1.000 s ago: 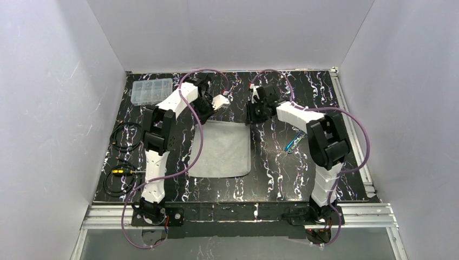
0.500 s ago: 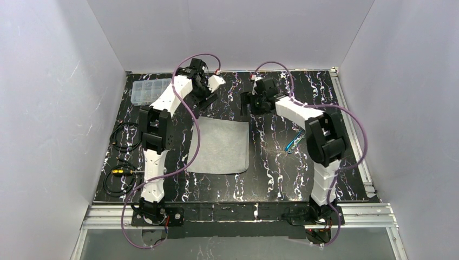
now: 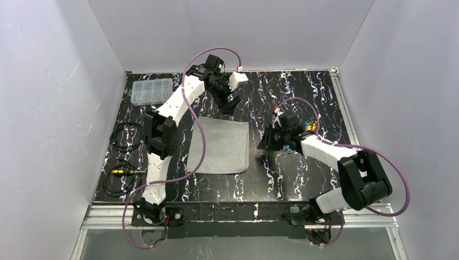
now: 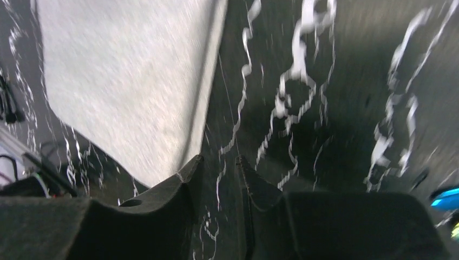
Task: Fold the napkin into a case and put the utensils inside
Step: Smooth out the lower triangle-folded napkin at the center of the board.
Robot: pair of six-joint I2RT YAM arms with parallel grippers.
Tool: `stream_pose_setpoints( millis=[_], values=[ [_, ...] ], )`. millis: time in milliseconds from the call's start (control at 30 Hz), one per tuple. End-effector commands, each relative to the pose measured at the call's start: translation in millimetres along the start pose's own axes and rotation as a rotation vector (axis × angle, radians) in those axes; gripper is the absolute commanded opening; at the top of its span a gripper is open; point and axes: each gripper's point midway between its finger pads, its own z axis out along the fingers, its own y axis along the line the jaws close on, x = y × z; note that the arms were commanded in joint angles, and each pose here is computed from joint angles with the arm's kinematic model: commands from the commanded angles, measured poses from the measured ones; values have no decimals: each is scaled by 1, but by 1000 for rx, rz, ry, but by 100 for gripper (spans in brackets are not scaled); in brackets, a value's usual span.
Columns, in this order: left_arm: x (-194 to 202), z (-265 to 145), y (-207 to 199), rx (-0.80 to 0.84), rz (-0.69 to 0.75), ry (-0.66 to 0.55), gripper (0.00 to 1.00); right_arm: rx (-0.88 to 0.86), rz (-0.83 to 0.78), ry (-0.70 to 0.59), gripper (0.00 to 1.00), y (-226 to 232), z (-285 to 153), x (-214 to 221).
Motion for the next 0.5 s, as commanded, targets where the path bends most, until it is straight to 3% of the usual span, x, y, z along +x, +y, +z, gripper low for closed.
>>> stream_pose_setpoints(
  millis=[0,133,200,467],
  values=[
    [-35,-13,-2,5,5,-113,98,-150,65,-17,35,22,-8,16],
    [-25,7,-20,73,93,-78,97,-214,90,-12,33,29,-8,29],
    [-17,22,-33,120,165,-35,90,-237,104,-7,31,31,-7,34],
    [-1,69,-46,189,104,7,81,-264,139,43,16,30,8,47]
  ],
)
